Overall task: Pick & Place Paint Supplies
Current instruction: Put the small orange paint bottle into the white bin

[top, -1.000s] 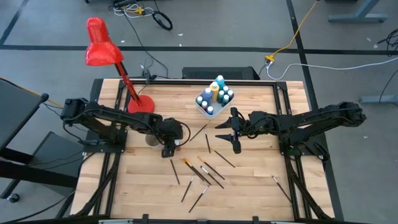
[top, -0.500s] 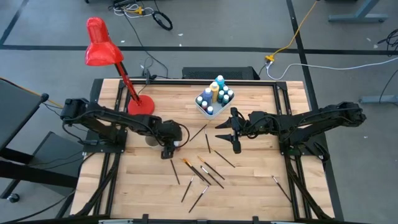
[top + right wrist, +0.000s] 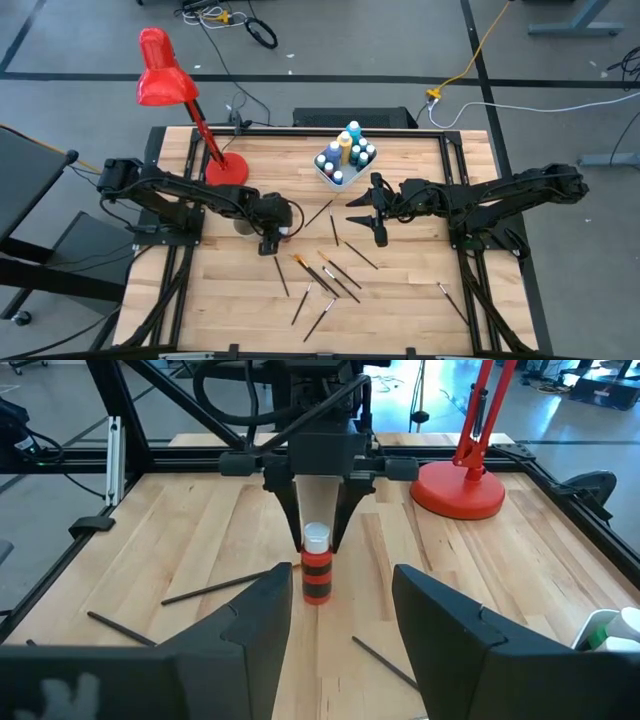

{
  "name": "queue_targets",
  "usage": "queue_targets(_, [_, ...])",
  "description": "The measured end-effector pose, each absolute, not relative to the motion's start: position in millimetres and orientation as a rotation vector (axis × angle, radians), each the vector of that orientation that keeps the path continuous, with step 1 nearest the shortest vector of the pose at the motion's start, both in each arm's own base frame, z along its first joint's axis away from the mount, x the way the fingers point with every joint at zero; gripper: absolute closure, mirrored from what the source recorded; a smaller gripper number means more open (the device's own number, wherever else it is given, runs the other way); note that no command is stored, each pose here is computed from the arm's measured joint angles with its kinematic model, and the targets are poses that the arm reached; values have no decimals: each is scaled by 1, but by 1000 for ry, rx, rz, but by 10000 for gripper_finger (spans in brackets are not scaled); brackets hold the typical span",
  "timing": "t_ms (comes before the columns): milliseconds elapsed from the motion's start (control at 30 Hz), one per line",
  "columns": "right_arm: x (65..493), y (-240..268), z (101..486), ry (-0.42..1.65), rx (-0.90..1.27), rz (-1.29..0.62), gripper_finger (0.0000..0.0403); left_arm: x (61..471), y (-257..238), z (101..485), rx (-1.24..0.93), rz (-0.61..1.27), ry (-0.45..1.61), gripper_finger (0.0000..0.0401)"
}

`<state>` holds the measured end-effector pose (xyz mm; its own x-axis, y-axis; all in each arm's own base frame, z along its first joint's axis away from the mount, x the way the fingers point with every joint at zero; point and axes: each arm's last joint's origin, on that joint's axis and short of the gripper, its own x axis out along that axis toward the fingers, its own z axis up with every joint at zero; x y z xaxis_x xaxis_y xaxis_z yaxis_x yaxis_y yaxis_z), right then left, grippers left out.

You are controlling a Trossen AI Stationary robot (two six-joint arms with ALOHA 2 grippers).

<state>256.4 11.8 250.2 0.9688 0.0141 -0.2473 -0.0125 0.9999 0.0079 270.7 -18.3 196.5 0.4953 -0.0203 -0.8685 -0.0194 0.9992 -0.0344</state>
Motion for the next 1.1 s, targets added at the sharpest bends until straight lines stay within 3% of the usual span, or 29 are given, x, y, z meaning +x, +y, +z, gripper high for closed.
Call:
queue_targets(267, [256, 12, 250, 250, 6, 13, 222, 278, -20, 201, -67, -44, 972, 248])
queue_targets(633, [267, 20, 225, 302, 23, 34, 218, 305, -20, 256, 20, -21, 749, 273])
queue_targets(867, [299, 24, 202, 179, -25, 49, 185, 311, -19, 270, 72, -28, 660, 259])
queue_targets(1100, [330, 25, 181, 233, -33, 38, 142, 312, -18, 271, 98, 4, 653, 269])
